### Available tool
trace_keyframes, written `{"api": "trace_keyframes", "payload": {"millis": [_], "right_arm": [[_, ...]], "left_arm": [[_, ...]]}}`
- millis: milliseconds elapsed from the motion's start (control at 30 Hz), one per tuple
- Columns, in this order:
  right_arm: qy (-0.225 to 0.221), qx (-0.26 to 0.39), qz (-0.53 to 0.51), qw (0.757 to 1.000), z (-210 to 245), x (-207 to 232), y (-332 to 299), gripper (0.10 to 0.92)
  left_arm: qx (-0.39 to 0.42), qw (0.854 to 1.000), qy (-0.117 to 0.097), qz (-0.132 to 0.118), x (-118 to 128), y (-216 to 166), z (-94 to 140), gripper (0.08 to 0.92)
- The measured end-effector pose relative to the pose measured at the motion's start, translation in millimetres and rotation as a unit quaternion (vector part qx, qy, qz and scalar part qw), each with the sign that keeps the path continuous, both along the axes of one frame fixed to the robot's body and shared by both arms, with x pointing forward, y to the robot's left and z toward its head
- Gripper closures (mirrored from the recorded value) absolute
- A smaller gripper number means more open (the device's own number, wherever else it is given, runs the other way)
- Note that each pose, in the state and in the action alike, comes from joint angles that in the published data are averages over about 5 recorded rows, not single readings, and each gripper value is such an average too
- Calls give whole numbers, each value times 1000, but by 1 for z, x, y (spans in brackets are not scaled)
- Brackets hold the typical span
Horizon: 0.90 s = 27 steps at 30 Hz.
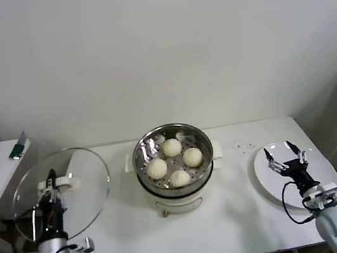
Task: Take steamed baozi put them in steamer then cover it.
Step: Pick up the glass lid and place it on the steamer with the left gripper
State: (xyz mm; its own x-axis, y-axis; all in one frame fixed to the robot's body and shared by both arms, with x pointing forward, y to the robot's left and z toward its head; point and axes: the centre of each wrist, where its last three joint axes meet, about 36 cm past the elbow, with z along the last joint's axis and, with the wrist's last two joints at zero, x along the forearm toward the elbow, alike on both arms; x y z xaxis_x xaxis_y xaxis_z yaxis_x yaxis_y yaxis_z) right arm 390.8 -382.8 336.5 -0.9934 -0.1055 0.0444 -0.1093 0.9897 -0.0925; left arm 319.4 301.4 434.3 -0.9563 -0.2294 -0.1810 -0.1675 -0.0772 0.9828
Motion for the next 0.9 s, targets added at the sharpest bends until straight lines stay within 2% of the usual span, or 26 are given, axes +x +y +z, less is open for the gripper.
{"api": "trace_keyframes", "payload": {"millis": [167, 500, 900], "right_arm": [[1, -2, 3, 1000, -3, 8, 4, 200], [2, -9, 4, 1000, -8, 21, 7, 200], [4, -14, 1, 1000, -13, 31, 8, 200]], "left_arm": [[-6, 1000, -1, -15, 15, -21, 17, 849], [-41, 998, 24, -49, 51, -83, 32, 849], [-67, 993, 42, -92, 85, -176, 23, 849]]}}
